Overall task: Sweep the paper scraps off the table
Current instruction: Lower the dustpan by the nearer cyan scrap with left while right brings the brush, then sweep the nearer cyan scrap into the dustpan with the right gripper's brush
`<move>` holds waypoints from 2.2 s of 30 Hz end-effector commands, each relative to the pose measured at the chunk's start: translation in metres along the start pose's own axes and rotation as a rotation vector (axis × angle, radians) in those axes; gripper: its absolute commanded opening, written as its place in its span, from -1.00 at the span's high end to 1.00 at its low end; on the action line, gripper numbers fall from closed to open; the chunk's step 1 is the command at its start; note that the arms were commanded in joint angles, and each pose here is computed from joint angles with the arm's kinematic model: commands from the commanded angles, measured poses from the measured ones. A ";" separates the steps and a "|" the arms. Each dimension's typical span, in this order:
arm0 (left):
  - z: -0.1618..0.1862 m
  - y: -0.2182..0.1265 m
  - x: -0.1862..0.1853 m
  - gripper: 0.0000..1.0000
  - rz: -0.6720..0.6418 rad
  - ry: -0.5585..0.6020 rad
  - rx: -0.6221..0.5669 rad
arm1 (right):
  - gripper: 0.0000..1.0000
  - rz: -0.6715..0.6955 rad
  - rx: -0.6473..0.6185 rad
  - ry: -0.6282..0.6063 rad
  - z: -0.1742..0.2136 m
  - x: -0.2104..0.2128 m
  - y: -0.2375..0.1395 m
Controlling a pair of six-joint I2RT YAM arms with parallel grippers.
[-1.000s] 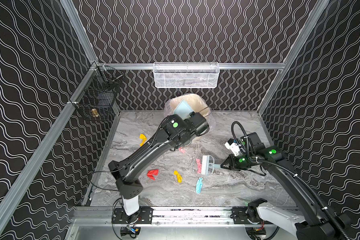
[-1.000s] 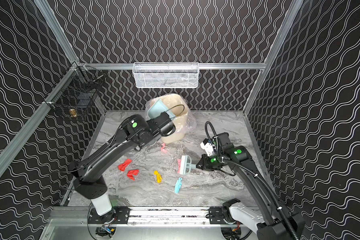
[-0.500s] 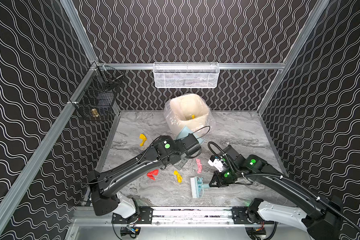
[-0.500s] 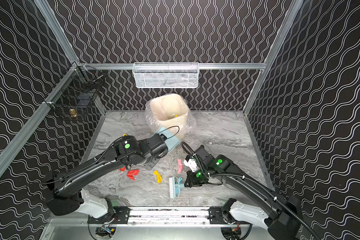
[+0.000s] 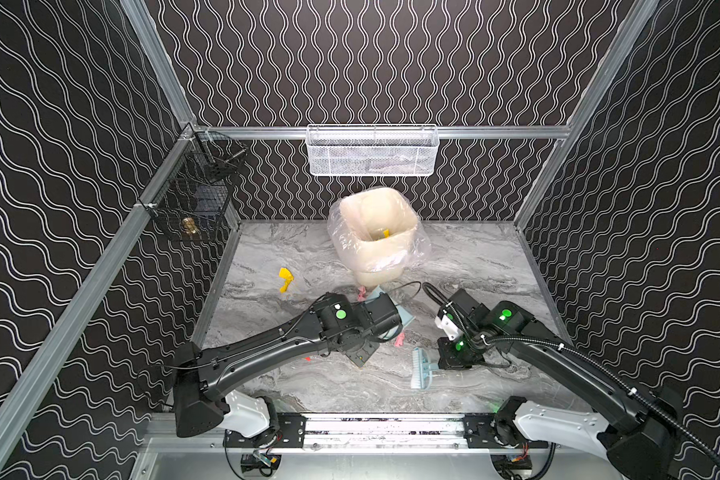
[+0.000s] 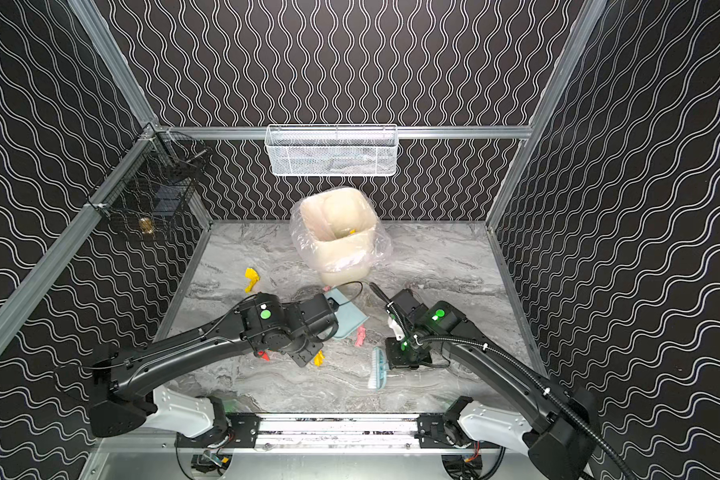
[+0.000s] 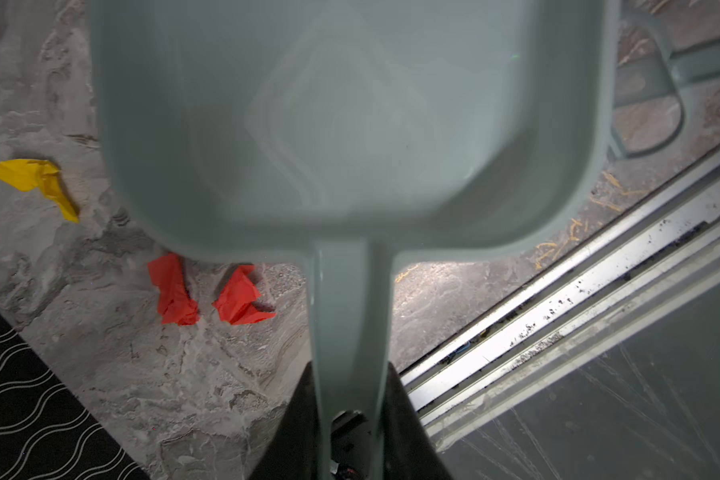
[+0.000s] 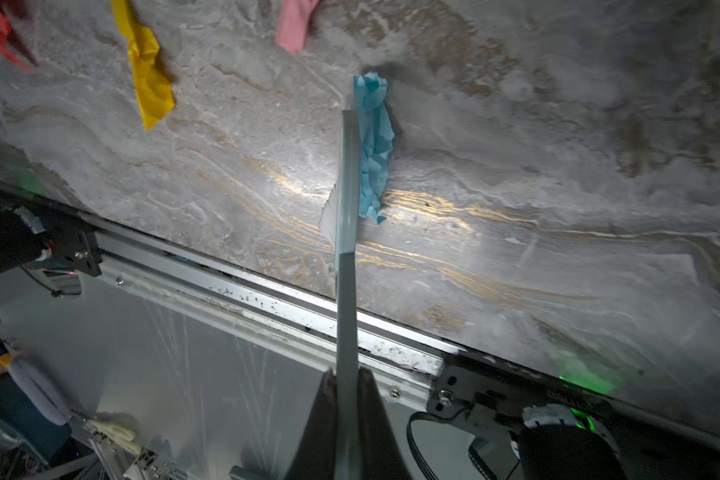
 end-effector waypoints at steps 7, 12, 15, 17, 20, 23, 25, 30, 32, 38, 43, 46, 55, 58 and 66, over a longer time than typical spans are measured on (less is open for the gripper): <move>0.015 0.025 -0.049 1.00 0.131 0.076 0.082 | 1.00 0.082 -0.087 0.054 -0.011 -0.036 -0.043; 0.024 0.041 -0.065 1.00 0.145 0.135 0.141 | 1.00 0.111 -0.160 0.069 -0.025 -0.045 -0.068; 0.026 0.051 -0.076 1.00 0.160 0.174 0.162 | 1.00 0.206 -0.191 0.113 -0.035 -0.068 -0.080; 0.024 0.059 -0.083 1.00 0.156 0.207 0.174 | 1.00 0.307 -0.218 0.163 -0.043 -0.088 -0.086; 0.015 0.068 -0.091 1.00 0.150 0.250 0.172 | 1.00 0.337 -0.250 0.215 -0.059 -0.100 -0.087; 0.001 0.075 -0.098 1.00 0.140 0.290 0.151 | 1.00 0.399 -0.228 0.254 -0.065 -0.110 -0.086; -0.007 0.081 -0.103 1.00 0.132 0.314 0.143 | 1.00 0.377 -0.235 0.236 -0.069 -0.109 -0.079; -0.020 0.096 -0.115 1.00 0.134 0.353 0.133 | 1.00 0.334 -0.194 0.209 -0.074 -0.104 -0.067; -0.024 0.103 -0.117 1.00 0.128 0.358 0.127 | 1.00 0.311 -0.182 0.197 -0.076 -0.101 -0.063; -0.034 0.121 -0.114 1.00 0.134 0.355 0.141 | 1.00 0.275 -0.163 0.176 -0.077 -0.097 -0.056; -0.039 0.126 -0.111 1.00 0.136 0.345 0.150 | 1.00 0.263 -0.139 0.169 -0.076 -0.095 -0.052; -0.037 0.130 -0.113 1.00 0.140 0.353 0.163 | 1.00 0.255 -0.111 0.168 -0.072 -0.094 -0.050; -0.034 0.137 -0.114 1.00 0.141 0.357 0.185 | 1.00 0.169 -0.082 0.162 -0.060 -0.076 -0.045; -0.034 0.139 -0.114 1.00 0.141 0.358 0.190 | 1.00 0.138 -0.090 0.137 -0.061 -0.063 -0.047; -0.036 0.142 -0.116 1.00 0.142 0.349 0.166 | 1.00 0.060 -0.077 0.091 -0.060 -0.035 -0.048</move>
Point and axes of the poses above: each gripper's point midway between its finger pads, its own y axis out along the fingers, its own x axis along the line the jaws close on, z = x × y, the point moved 2 cm from there along -y, back along the fingers, and after that the axes turned 5 degrees about -y, right-handed, at the moved point
